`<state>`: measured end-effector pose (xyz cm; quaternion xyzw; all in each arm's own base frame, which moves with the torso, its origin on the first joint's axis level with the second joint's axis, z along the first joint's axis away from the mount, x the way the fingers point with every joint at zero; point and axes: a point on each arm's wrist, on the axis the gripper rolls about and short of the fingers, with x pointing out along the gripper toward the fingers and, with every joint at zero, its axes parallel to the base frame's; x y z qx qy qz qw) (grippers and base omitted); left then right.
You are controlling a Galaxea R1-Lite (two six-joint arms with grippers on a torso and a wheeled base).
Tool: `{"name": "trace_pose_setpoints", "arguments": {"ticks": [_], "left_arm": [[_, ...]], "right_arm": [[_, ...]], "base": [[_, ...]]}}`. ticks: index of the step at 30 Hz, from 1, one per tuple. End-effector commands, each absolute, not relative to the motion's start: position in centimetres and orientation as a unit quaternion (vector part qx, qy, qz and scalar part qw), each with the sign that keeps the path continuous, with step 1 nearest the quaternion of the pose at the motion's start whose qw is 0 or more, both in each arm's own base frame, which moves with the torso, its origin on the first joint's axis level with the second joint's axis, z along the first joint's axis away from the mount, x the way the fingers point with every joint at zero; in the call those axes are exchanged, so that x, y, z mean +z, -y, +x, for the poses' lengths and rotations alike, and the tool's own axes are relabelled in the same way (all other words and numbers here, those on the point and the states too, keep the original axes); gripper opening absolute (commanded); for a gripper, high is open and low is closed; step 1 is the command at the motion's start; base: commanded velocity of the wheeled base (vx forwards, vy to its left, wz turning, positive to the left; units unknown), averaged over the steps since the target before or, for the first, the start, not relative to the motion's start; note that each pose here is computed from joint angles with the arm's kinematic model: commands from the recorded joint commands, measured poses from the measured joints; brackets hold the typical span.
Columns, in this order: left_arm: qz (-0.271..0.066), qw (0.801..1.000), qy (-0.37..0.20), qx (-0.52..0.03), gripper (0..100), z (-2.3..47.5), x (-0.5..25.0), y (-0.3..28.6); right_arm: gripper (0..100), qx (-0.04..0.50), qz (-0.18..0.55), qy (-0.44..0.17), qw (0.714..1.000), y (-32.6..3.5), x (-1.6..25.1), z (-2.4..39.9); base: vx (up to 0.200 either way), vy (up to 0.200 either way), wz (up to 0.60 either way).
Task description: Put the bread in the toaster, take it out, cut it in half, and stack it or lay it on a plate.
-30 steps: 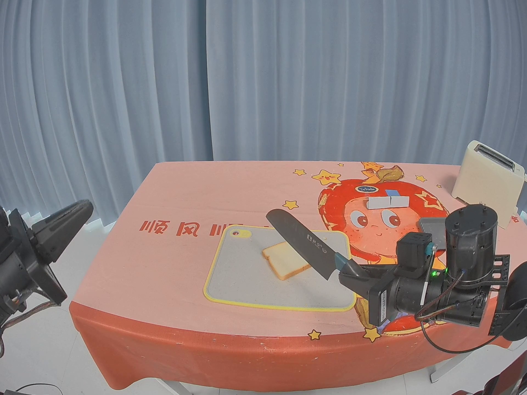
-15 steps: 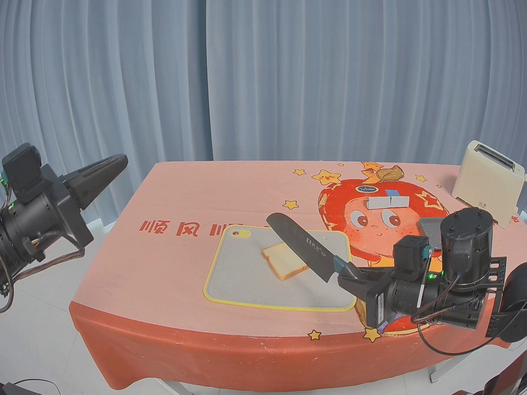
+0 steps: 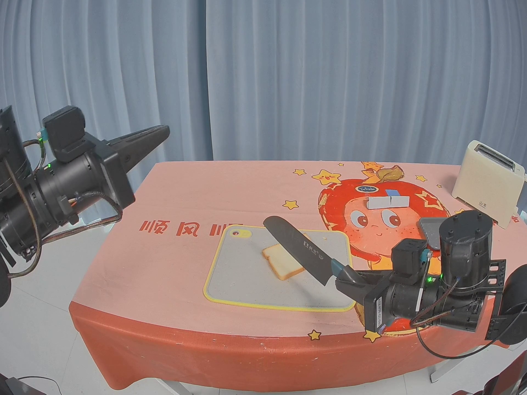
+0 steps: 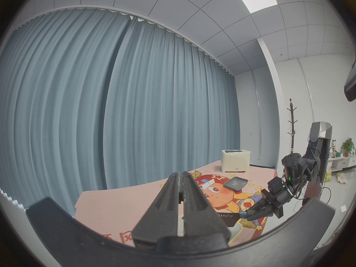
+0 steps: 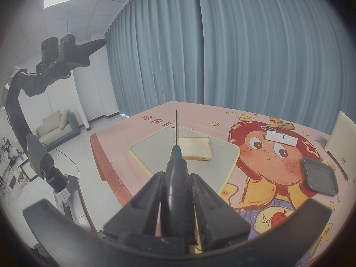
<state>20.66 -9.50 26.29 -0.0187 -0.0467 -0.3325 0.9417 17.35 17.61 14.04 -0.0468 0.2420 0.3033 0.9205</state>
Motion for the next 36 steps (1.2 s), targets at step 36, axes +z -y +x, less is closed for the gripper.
{"name": "trace_pose_setpoints", "arguments": {"ticks": [36], "left_arm": [[-0.067,0.932,-0.036,-0.354,0,25.3,22.0,11.9]], "right_arm": [[0,0.298,-0.049,-0.251,0.920,-17.6,13.6,17.5]], "base": [[0.000,0.000,0.00]]}}
